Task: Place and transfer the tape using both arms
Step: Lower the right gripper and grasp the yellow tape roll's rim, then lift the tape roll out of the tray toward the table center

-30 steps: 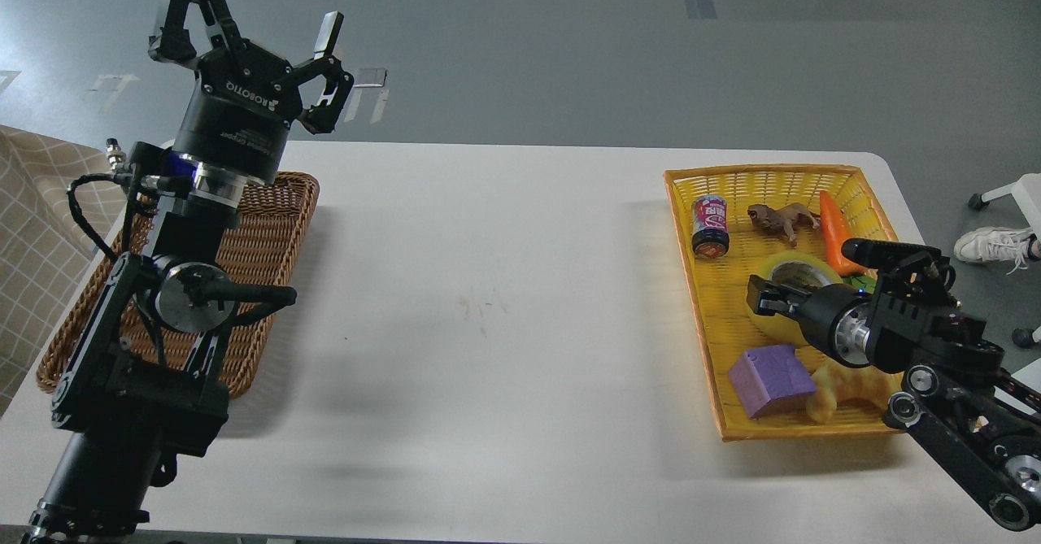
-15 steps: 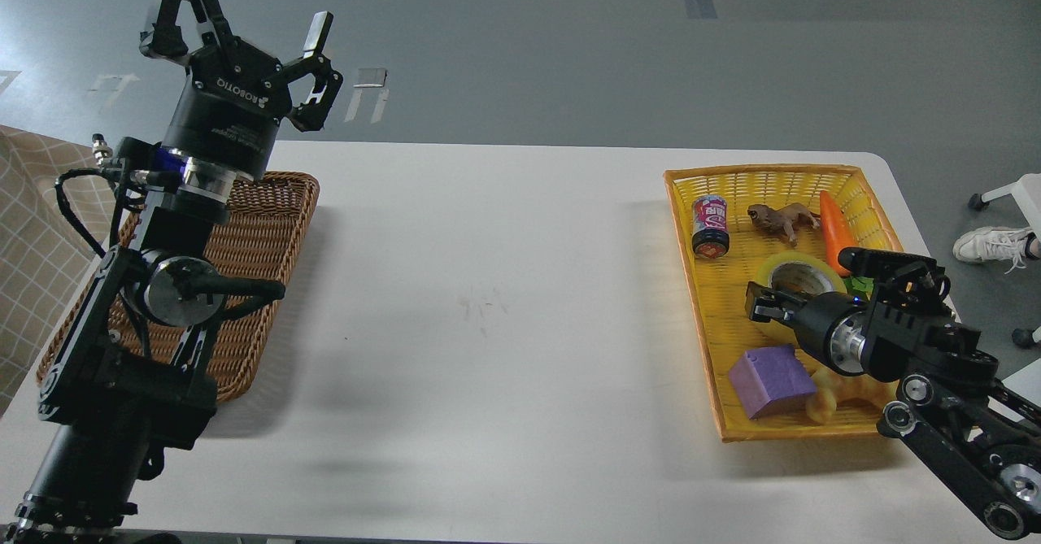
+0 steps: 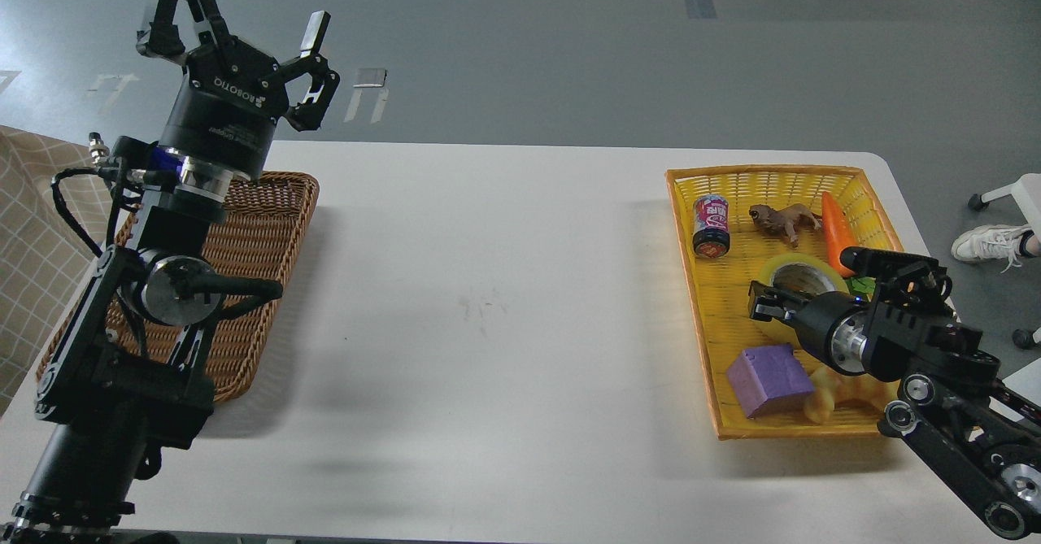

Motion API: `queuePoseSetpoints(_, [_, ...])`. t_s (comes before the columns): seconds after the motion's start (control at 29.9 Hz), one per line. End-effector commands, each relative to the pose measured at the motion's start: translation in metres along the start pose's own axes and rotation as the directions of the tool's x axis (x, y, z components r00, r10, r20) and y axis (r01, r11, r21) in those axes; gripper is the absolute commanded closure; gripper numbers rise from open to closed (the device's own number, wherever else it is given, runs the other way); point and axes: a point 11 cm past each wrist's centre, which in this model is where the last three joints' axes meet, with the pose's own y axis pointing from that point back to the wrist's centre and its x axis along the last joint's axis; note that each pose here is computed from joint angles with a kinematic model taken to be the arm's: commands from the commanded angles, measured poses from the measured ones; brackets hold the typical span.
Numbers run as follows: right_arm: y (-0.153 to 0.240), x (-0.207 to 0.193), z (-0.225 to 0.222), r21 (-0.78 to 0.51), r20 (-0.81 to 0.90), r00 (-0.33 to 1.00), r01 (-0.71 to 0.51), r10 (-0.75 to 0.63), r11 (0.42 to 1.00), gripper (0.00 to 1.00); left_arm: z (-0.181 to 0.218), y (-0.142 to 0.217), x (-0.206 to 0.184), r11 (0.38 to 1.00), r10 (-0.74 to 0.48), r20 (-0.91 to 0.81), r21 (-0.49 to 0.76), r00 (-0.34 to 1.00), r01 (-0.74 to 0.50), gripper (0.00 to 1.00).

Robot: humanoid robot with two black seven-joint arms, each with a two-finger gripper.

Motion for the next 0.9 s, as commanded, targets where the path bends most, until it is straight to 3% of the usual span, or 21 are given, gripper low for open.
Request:
queuePoseSetpoints(0.0, [0.001, 0.001, 0.000, 0.001, 0.003, 1.000, -0.003, 0.003, 1.000, 0.77, 0.000, 0.000, 0.000, 1.000, 0.000, 0.002, 0.002, 1.000, 0.000, 0.02])
queuePoseSetpoints(0.6, [0.009, 0.015, -0.008, 0.051, -0.024, 0.999, -0.022, 0.023, 0.998, 0.78, 0.000, 0.002, 0.002, 1.000, 0.006, 0.002, 0.001, 1.000, -0.006, 0.02])
queuePoseSetpoints(0.87, [0.022, 0.074, -0.030, 0.108, -0.127, 0.990, -0.055, 0.068, 0.993, 0.78, 0.001, 0.004, 0.004, 1.000, 0.015, 0.001, -0.001, 1.000, -0.015, 0.02])
